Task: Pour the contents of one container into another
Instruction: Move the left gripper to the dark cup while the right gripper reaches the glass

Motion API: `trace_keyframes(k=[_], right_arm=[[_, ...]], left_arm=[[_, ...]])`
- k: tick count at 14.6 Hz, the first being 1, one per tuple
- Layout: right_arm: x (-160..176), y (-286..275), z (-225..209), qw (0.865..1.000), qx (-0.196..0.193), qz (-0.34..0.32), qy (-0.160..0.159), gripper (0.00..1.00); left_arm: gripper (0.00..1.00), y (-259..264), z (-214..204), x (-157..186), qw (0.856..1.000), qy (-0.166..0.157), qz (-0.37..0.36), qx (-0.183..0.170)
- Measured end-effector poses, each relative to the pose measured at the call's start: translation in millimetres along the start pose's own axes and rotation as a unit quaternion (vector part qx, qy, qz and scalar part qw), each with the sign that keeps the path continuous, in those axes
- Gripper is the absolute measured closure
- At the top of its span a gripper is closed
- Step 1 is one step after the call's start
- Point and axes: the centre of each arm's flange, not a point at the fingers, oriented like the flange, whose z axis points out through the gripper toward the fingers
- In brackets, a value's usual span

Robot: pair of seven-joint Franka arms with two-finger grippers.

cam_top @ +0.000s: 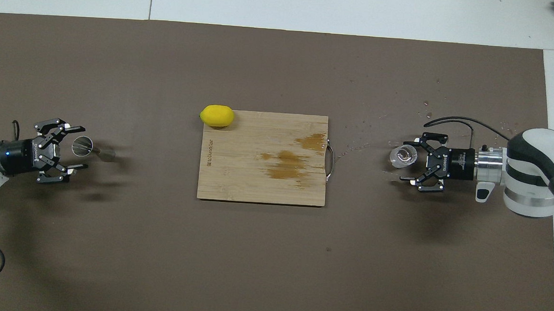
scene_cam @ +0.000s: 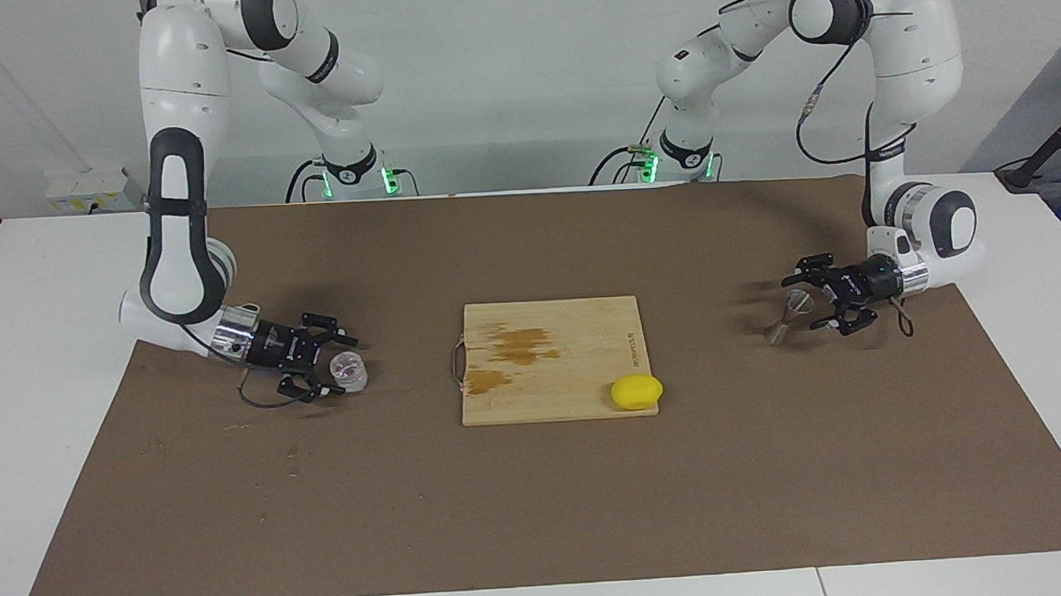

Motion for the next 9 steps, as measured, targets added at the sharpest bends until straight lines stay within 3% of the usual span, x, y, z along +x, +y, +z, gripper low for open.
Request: trace_keyframes(k=[2,9], right_arm=[[-0.7,-0.1,1.1,1.000,-0.001,-0.001,0.000,0.00],[0.5,-0.9,0.1,1.000,0.004,0.000,0.005,0.00]], left_arm=[[0.10,0.0,0.6,-0.5,1.000,0.000,0.000,0.000],[0.12,-0.4,4.8,-1.6,1.000,0.003,-0.001,-0.004]])
